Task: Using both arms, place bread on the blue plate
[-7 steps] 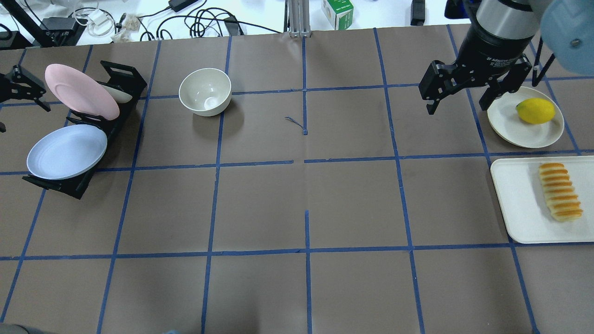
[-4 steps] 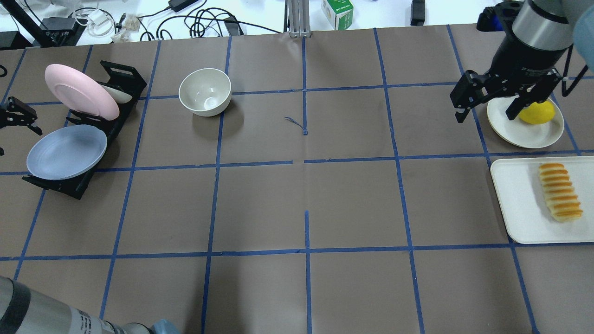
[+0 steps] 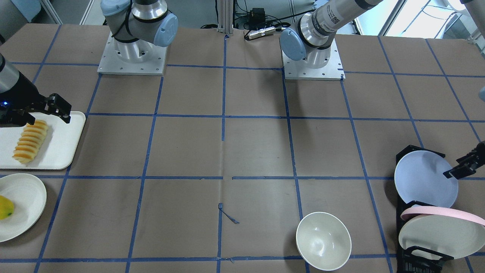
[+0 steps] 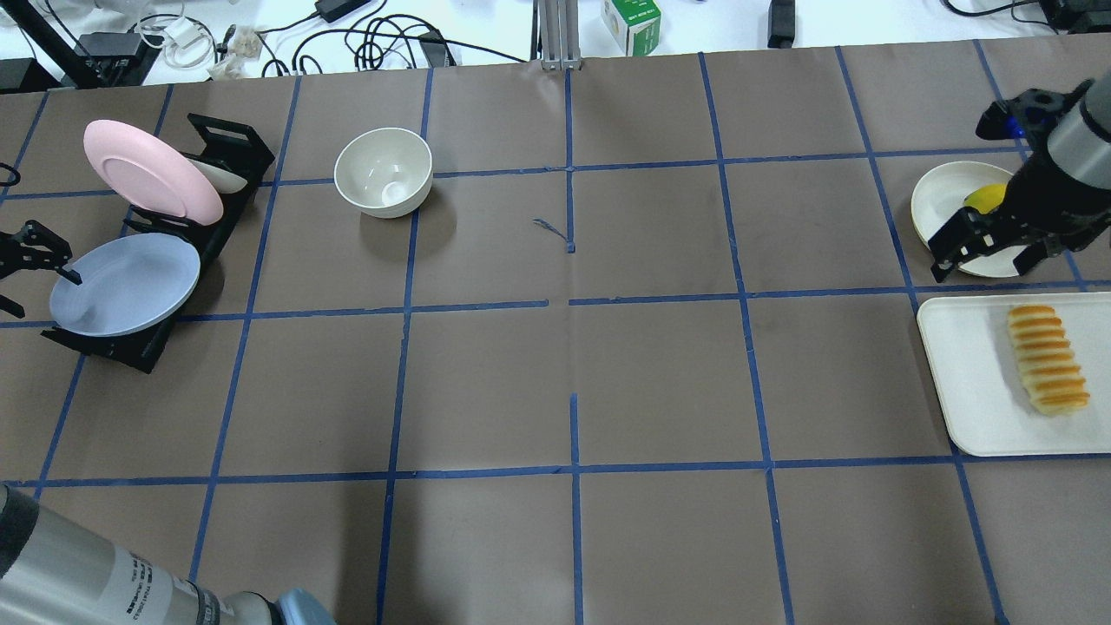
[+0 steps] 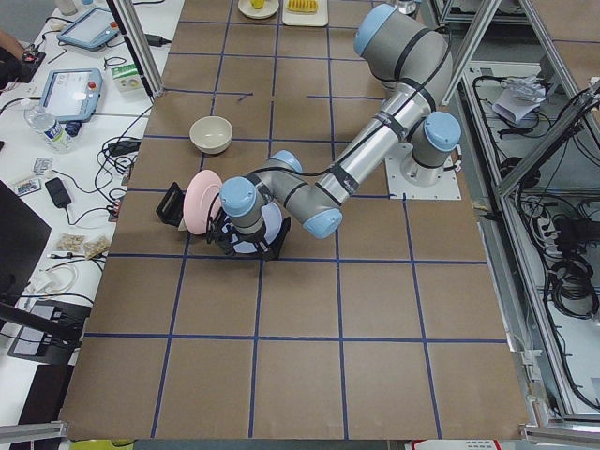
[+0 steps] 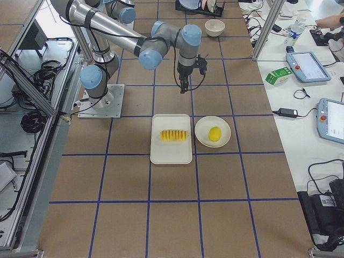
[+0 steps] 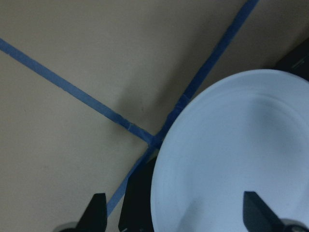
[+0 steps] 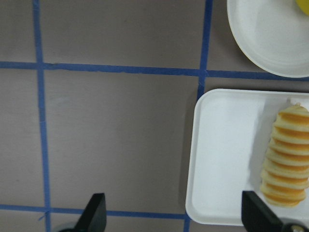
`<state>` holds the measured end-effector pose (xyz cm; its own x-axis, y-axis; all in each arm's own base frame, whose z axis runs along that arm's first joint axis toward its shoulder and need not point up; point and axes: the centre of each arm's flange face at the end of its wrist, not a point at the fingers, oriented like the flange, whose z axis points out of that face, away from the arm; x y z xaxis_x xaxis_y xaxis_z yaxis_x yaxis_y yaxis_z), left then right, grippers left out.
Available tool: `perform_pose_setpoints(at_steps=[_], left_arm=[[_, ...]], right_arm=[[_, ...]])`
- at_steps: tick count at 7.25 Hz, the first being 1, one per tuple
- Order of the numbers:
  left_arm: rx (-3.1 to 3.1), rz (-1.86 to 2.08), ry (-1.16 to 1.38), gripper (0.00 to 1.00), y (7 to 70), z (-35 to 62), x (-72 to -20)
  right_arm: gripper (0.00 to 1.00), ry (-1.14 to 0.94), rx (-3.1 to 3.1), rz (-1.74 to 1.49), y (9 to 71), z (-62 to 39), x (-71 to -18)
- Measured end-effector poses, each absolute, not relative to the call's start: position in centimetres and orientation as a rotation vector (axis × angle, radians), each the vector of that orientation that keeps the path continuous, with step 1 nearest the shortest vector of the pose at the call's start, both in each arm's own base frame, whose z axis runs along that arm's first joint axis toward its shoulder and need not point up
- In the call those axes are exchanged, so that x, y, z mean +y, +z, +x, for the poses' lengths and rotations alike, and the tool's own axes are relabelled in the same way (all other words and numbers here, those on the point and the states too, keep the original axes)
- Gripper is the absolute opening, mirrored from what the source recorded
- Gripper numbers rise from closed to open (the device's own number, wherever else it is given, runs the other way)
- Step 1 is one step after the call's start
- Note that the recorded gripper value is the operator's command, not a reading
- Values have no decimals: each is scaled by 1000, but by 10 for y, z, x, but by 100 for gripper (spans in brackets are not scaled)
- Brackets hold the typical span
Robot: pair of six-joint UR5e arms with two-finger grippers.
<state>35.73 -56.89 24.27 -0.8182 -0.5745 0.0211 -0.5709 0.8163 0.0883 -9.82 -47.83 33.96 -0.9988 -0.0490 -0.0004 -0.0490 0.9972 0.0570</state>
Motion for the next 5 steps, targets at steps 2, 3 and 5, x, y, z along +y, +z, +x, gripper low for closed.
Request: perform_pose_setpoints(at_steps=[2, 3, 5], left_arm=[[-2913, 934, -100, 0, 238, 355, -570], [-2899, 933, -94, 0, 236, 355, -570], [-2896, 930, -88, 0, 240, 353, -569]], right_arm=[[100, -61, -3068, -33, 296, -157, -452], [100, -78, -3046, -52, 281, -176, -449], [100, -110, -3050, -19, 247, -202, -452]])
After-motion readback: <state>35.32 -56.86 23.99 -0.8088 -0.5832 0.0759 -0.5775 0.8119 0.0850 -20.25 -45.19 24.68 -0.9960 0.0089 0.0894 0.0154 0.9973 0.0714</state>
